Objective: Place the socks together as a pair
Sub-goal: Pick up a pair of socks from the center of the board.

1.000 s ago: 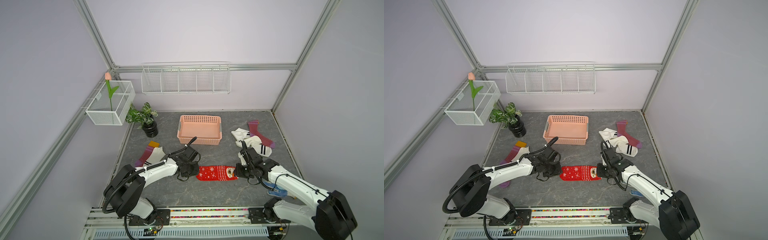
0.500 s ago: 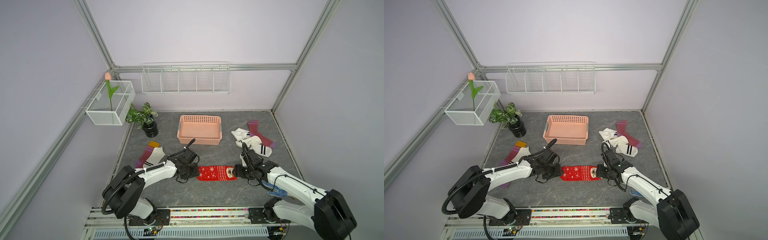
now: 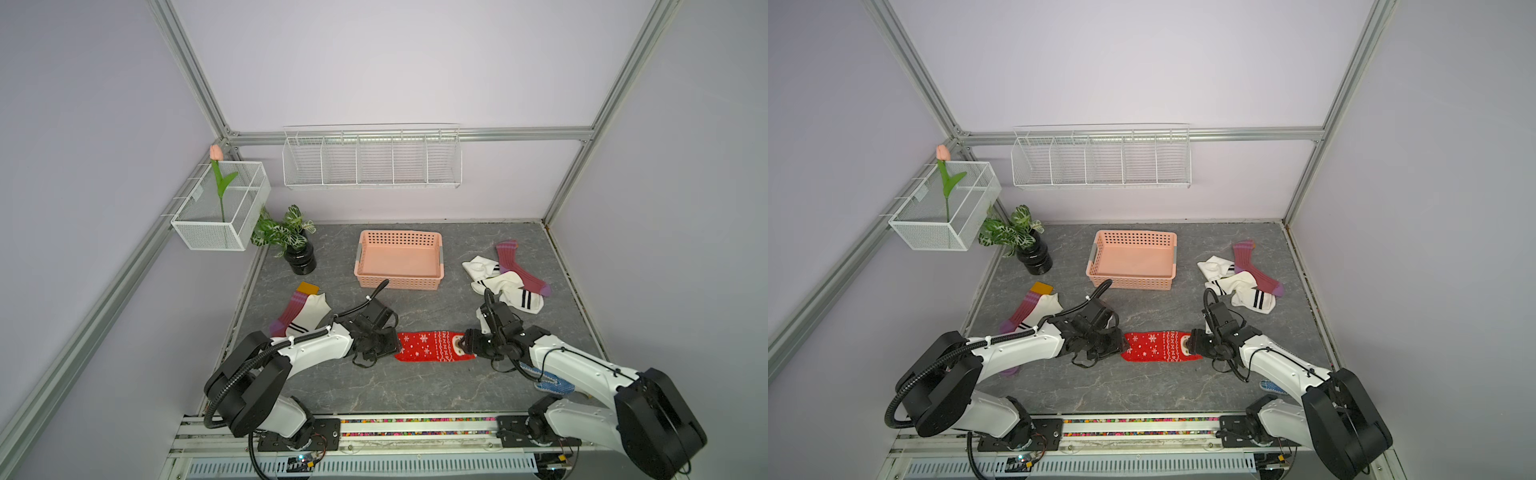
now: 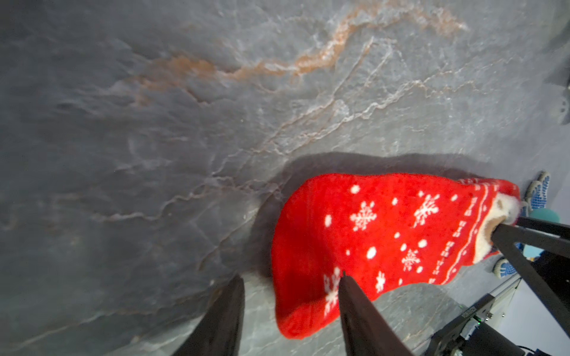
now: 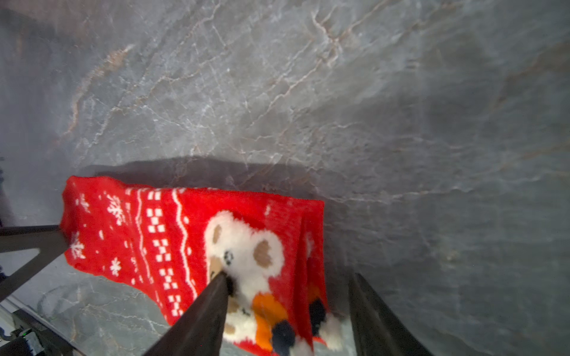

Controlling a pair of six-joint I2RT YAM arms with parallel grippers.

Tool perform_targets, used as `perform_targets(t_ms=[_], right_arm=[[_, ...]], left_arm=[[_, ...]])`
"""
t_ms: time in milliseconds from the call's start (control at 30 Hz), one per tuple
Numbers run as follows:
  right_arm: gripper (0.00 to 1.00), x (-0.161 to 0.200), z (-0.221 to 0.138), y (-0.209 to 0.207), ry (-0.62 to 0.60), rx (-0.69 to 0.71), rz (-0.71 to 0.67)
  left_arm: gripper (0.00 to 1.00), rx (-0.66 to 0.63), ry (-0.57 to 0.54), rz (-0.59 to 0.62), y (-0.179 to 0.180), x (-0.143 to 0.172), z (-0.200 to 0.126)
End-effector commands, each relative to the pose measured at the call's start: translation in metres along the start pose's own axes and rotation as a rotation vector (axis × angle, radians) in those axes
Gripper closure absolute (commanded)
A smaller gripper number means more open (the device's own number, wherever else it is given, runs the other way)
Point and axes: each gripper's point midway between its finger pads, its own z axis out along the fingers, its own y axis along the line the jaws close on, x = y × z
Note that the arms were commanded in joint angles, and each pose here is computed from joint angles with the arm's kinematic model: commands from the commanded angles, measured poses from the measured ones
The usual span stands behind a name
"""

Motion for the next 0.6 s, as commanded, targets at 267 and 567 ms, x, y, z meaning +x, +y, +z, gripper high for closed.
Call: perform_targets(t_ms=[267, 567], right_arm=[[0.47, 0.022, 0.016, -0.005, 0.073, -0.036, 0.057], [0.73, 0.026, 0.015, -0.008, 0.075, -0.036, 0.06]], left_arm=[[0.57, -0.04, 0.009, -0.058, 0.021, 0.015, 0.015], [0.81, -0.031, 0.014, -0.064, 0.02, 0.016, 0.018]])
